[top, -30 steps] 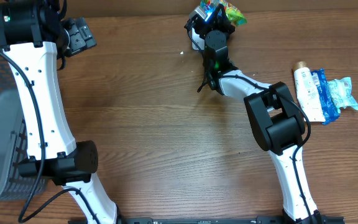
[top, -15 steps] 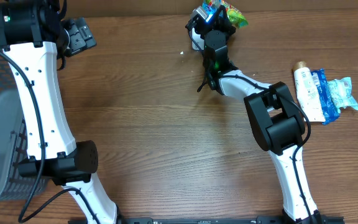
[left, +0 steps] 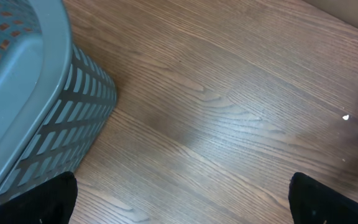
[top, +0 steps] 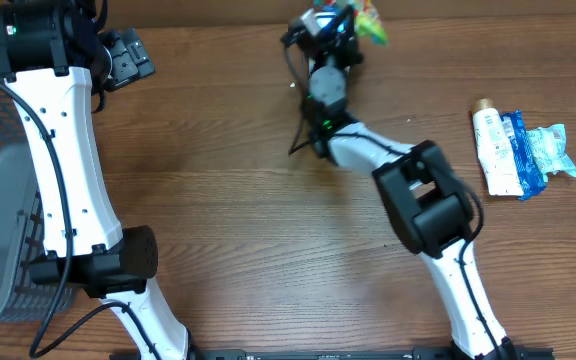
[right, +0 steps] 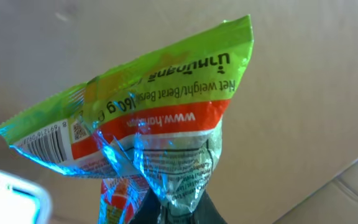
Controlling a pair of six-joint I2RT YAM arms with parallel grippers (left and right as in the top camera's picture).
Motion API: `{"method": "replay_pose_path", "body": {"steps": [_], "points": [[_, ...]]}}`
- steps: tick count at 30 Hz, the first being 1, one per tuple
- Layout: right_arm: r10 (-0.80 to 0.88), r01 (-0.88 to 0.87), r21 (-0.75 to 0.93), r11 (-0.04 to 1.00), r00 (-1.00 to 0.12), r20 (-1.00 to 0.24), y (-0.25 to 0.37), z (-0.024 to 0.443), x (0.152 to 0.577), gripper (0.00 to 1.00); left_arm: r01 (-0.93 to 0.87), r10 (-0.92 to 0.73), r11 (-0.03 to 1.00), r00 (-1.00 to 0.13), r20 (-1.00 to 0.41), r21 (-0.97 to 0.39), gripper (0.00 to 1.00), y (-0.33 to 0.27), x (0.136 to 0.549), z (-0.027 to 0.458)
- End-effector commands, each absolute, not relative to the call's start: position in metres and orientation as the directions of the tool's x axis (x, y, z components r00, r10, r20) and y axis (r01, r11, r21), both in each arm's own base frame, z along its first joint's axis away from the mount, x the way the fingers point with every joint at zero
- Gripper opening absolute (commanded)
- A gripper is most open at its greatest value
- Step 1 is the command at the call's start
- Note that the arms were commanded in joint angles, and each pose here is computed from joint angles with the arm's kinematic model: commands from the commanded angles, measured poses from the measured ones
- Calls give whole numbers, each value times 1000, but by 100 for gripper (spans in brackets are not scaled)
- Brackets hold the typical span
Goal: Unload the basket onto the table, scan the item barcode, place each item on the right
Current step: 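Carry the Haribo bag right and drop it on the other items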
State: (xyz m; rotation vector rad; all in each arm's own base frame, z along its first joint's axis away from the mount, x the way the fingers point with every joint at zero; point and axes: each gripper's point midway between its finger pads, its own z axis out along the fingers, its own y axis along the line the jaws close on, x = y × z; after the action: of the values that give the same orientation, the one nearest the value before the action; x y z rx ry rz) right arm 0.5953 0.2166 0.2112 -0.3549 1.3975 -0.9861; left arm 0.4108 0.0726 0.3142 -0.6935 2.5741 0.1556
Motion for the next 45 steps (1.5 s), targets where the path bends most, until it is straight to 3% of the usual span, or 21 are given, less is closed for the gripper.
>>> {"method": "replay_pose_path", "body": {"steps": [1,6,12,17,18,23,25,29,35,38,41,45], "points": [[-754,370,-749,550,-165,-635,252,219,567,4,-487,-432,873,-763,-481,-12,100,72,408,321],[-773,302,-790,533,-206,-600,301,203,532,4,-487,-432,873,-763,-481,-12,100,72,408,321],[-800,211,-815,540,-172,-575,350,197,501,4,-487,-432,873,-763,-481,-12,100,72,408,321],[-818,-39,-829,558,-192,-542,375,159,488,4,-487,-432,873,-763,-481,-12,100,72,408,321],[-804,-136,-797,588,-208,-557,377,154,481,4,-487,-432,873,-763,-481,-12,100,72,408,321],[-690,-296,-624,723,-264,-674,365,185,465,4,-487,-432,873,-763,-481,-12,100,72,408,321],[-579,-411,-441,798,-319,-751,355,213,450,4,-487,-432,873,-763,-481,-12,100,72,408,321],[-384,-453,-166,876,-446,-809,326,243,440,4,-487,-432,873,-763,-481,-12,100,72,408,321],[-53,-271,215,938,-728,-684,225,254,436,4,-487,-432,873,-763,-481,-12,100,72,408,321],[147,-3,268,963,-831,-536,134,231,439,4,-487,-432,873,-763,-481,-12,100,72,408,321],[345,250,264,932,-837,-425,54,208,438,4,-487,-432,873,-763,-481,-12,100,72,408,321],[568,507,255,823,-747,-346,-41,184,436,4,-487,-432,874,-763,-480,-13,100,71,408,321]]}}
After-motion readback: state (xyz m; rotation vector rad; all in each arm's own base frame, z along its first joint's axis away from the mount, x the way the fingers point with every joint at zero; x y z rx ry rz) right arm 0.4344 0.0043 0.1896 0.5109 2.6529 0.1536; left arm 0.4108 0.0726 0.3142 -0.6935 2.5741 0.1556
